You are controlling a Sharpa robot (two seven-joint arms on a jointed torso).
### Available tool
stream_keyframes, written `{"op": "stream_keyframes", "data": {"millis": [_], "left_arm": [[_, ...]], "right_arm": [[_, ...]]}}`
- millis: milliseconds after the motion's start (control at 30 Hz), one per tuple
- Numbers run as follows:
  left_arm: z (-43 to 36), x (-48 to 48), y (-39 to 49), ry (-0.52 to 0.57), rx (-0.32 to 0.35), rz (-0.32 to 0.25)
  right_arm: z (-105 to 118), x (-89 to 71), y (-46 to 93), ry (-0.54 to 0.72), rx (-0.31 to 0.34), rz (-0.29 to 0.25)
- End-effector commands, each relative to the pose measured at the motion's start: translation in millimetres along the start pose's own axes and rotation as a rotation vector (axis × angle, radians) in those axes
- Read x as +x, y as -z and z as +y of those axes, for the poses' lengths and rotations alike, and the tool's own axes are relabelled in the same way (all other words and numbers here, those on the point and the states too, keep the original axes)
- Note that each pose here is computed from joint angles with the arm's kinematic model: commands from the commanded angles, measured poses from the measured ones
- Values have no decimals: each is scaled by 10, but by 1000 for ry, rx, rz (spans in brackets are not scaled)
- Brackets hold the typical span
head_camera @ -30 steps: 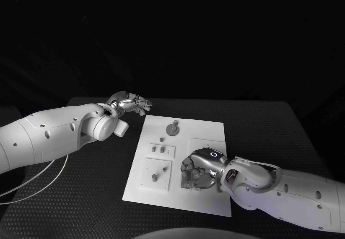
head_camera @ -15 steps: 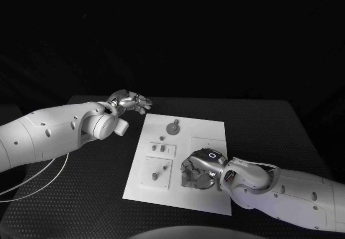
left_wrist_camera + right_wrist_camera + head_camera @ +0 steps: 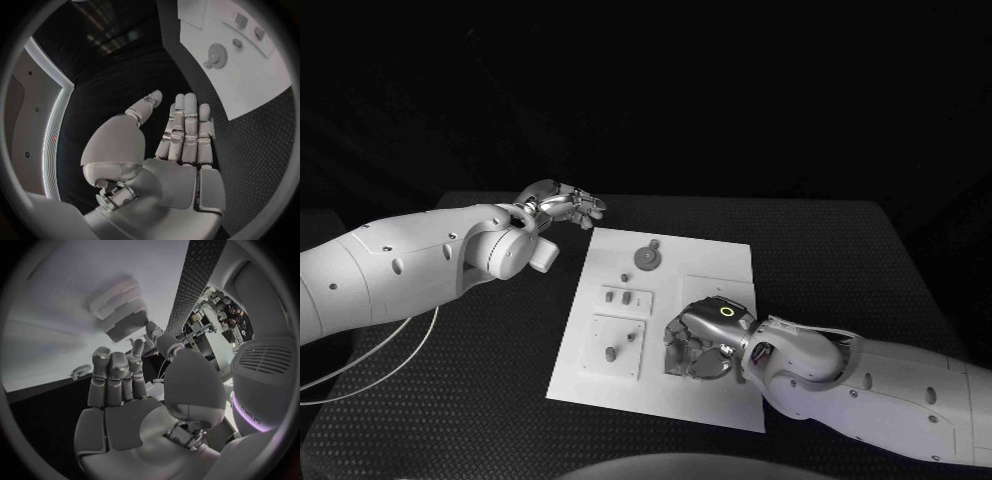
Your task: Assemble the parts on the task board
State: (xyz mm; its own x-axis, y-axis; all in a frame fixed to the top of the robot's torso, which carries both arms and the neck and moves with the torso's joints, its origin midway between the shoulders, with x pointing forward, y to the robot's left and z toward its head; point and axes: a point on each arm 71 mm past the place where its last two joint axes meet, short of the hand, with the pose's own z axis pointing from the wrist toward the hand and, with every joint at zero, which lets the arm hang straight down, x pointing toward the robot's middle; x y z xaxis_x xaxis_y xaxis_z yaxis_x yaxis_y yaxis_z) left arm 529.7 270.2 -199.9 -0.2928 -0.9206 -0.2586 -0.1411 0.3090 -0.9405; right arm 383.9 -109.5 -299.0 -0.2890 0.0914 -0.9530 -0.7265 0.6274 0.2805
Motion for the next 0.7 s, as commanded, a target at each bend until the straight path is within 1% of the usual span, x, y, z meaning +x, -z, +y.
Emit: {"op": "stream_keyframes", "data": {"millis": [33, 200, 467, 600, 700], "left_arm": [[-12, 16, -1, 1, 8, 14], [-11, 14, 0, 1, 7, 13], [-12, 16, 0, 1, 7, 13], [-12, 17, -1, 1, 7, 14], [-11, 15, -1, 1, 7, 14]], "right_arm": [[-10, 10, 6, -10, 4, 8], [-23, 8, 14, -18, 4, 6], [-32, -15, 28, -76, 21, -22], [-49, -29, 48, -109, 42, -36], [-85, -39, 84, -157, 75, -42]]}}
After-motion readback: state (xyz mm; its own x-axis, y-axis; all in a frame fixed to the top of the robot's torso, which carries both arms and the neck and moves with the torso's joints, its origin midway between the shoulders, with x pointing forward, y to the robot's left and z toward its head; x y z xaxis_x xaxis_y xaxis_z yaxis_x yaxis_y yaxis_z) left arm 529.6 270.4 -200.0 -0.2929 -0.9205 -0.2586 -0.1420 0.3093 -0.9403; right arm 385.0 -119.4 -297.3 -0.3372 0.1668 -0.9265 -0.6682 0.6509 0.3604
